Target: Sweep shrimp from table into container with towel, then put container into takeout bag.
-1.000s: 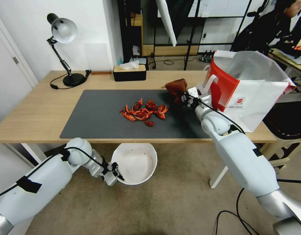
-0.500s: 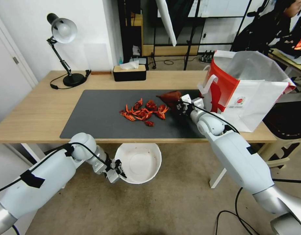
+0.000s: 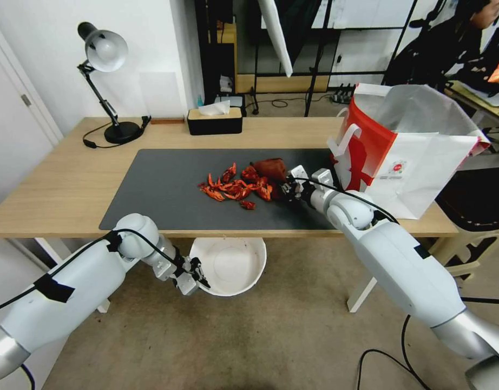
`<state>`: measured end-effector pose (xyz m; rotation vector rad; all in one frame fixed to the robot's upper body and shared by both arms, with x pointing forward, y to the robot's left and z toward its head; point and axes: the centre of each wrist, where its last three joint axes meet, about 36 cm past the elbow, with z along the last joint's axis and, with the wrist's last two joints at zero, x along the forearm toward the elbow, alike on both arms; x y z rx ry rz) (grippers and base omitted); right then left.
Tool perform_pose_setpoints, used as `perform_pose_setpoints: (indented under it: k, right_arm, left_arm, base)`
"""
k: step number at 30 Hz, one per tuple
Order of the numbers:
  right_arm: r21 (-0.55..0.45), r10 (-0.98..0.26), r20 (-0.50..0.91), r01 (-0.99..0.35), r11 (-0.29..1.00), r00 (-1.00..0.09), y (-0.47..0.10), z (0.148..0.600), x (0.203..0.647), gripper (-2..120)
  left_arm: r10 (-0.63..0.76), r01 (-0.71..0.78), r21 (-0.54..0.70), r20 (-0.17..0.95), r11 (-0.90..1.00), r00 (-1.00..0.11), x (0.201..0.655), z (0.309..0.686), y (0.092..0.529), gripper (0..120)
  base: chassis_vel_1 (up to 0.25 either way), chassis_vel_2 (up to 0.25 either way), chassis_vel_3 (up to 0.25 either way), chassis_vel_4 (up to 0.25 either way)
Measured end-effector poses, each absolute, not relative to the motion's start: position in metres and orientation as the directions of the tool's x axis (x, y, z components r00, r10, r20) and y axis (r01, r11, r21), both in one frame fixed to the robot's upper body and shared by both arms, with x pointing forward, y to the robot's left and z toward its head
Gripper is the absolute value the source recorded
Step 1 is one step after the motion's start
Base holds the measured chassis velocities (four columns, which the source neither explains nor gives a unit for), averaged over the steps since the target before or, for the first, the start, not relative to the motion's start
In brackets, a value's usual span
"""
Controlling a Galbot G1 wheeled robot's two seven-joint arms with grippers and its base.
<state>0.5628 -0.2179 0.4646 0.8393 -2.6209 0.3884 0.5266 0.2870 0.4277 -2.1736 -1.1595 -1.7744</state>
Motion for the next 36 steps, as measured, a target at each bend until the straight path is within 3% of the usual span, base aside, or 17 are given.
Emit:
perform_pose_setpoints:
  k: [36]
  right_arm:
    - [-0.100,-0.627,0.394,-0.710,0.697,-0.671,-0.203,0.461,0.458,5]
  left_arm:
    - [0.501,0.658,0.363,0.865,-0.660,0.024,0.538,0.426,0.297,0]
  base:
    - [0.000,0.000,0.000,0.000]
